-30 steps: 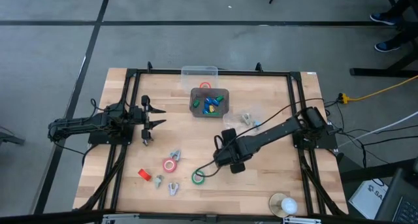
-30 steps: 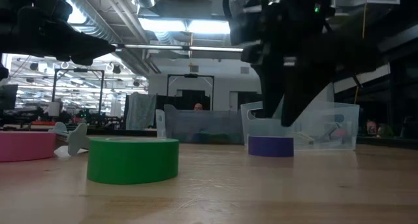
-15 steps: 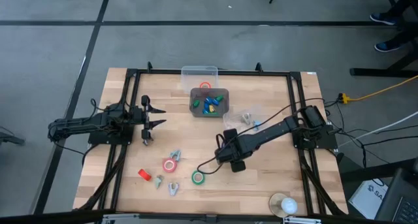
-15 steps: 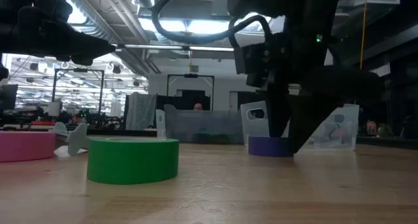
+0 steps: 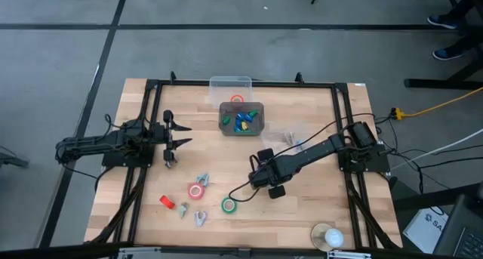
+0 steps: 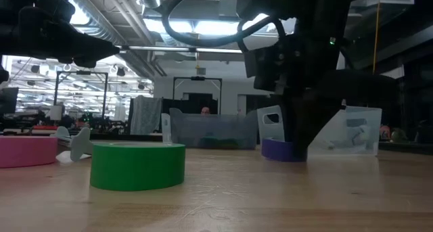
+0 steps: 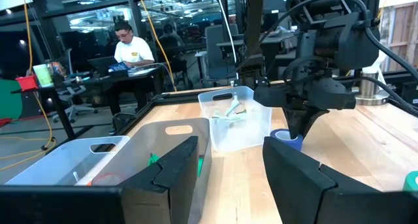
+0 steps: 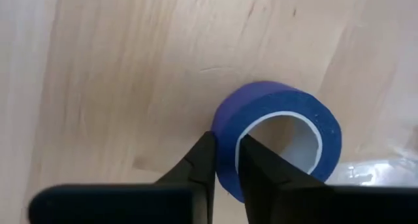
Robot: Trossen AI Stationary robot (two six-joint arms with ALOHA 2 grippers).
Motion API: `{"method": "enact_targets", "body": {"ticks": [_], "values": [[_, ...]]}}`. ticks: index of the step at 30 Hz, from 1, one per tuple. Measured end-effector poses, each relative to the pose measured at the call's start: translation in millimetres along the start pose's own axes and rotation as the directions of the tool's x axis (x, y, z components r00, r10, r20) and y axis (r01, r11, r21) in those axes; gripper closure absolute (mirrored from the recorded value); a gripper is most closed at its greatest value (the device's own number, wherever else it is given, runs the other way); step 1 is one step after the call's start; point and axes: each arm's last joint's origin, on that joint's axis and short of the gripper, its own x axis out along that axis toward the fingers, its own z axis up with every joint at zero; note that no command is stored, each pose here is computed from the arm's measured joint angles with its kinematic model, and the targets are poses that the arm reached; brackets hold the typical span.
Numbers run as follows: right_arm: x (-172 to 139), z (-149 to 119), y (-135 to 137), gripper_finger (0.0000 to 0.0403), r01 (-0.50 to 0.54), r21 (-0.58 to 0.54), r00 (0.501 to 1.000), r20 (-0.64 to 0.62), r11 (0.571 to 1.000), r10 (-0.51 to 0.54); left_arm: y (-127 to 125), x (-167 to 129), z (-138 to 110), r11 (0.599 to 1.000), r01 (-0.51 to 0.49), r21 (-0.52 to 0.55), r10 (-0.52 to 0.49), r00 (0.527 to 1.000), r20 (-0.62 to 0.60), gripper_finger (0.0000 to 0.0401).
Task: Pick and place Stapler, Stapler remover, tape
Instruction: Put the blue tape into the top transparent bin
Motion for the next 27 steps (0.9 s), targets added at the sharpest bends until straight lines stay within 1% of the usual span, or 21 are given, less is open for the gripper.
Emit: {"method": "enact_targets", "body": {"ticks": [3, 9, 12, 15, 19, 24, 27], "values": [[0, 0, 0, 0.0359, -0.036, -0.037, 0.999, 0.005, 0.999, 0.036, 0, 0, 0, 1.000, 0.000, 0.000, 0.000, 1.000, 0.000, 0.0232], [-2, 4, 0, 0.0352, -0.046, -0.086, 0.999, 0.023, 0.995, 0.048, 0, 0, 0, 1.000, 0.000, 0.000, 0.000, 1.000, 0.000, 0.0232], [-7, 11, 1, 0.0356, -0.081, -0.110, 0.994, 0.060, 0.991, 0.088, 0, 0, 0, 1.000, 0.000, 0.000, 0.000, 1.000, 0.000, 0.0232], [-13, 17, 1, 0.0358, -0.138, -0.142, 0.985, 0.084, 0.980, 0.151, 0, 0, 0, 1.000, 0.000, 0.000, 0.000, 1.000, 0.000, 0.0232], [-20, 23, -2, 0.0357, -0.132, -0.178, 0.982, 0.109, 0.975, 0.153, 0, 0, 0, 1.000, 0.000, 0.000, 0.000, 1.000, 0.001, 0.0232], [-31, 31, -13, 0.0357, -0.117, -0.202, 0.980, 0.137, 0.972, 0.147, 0, 0, 0, 1.000, 0.000, 0.000, 0.000, 1.000, 0.001, 0.0232], [-38, 37, -21, 0.0357, -0.138, -0.221, 0.969, 0.173, 0.966, 0.177, 0, 0, 0, 1.000, 0.000, 0.000, 0.000, 1.000, 0.001, 0.0232]]}}
